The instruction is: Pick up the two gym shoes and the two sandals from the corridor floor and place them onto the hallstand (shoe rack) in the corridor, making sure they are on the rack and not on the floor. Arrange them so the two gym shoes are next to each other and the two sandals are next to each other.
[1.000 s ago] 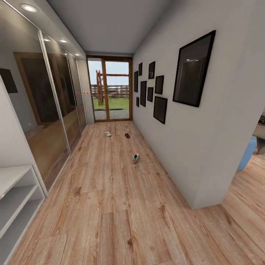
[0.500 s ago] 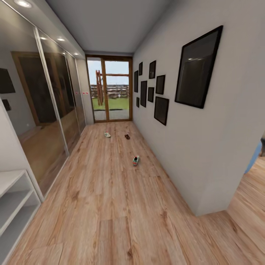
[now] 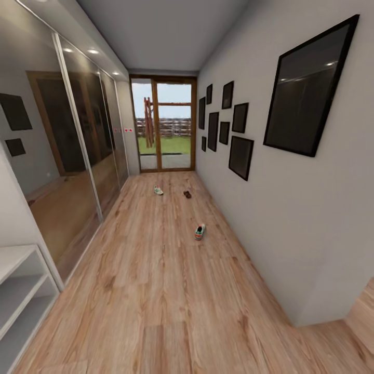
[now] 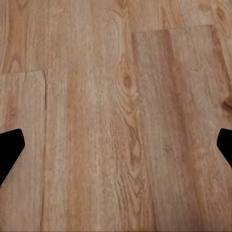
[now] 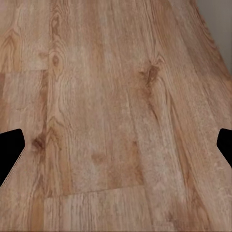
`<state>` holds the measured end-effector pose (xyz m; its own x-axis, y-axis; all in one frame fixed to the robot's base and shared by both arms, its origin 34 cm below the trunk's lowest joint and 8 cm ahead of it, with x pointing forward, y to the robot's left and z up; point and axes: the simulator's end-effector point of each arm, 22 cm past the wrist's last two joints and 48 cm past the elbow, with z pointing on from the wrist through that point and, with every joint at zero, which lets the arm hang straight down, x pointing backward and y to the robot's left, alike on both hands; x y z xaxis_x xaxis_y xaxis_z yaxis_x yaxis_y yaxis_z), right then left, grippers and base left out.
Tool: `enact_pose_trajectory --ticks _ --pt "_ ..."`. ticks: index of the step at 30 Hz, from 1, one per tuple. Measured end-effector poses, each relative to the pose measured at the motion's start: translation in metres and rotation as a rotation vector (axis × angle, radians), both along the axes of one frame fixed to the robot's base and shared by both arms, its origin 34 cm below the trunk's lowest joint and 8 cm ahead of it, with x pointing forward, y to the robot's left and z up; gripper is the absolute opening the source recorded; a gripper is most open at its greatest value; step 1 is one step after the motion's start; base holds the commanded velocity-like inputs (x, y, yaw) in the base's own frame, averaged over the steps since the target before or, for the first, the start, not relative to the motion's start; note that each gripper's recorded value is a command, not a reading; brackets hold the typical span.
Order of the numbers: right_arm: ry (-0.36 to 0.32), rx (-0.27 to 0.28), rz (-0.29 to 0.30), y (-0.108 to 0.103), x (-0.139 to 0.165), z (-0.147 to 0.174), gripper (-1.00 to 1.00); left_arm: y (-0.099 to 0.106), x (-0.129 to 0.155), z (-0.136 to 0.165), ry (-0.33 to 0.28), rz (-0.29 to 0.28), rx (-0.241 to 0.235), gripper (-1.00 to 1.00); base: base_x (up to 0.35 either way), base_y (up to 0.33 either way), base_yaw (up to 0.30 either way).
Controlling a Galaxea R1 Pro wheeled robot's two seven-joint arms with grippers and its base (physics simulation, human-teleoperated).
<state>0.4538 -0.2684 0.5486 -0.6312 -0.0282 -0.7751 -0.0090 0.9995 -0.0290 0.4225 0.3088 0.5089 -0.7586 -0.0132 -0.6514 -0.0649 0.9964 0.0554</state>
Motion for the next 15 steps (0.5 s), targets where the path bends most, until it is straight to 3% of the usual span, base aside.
enact_pose_trajectory --ticks 15 --pt "0.001 0.000 -0.005 -0.0015 -0.0003 -0.0003 1.00 -0.0018 -0.0008 -0.0007 0.003 -0.004 -0.002 1.00 0.299 0.190 0.003"
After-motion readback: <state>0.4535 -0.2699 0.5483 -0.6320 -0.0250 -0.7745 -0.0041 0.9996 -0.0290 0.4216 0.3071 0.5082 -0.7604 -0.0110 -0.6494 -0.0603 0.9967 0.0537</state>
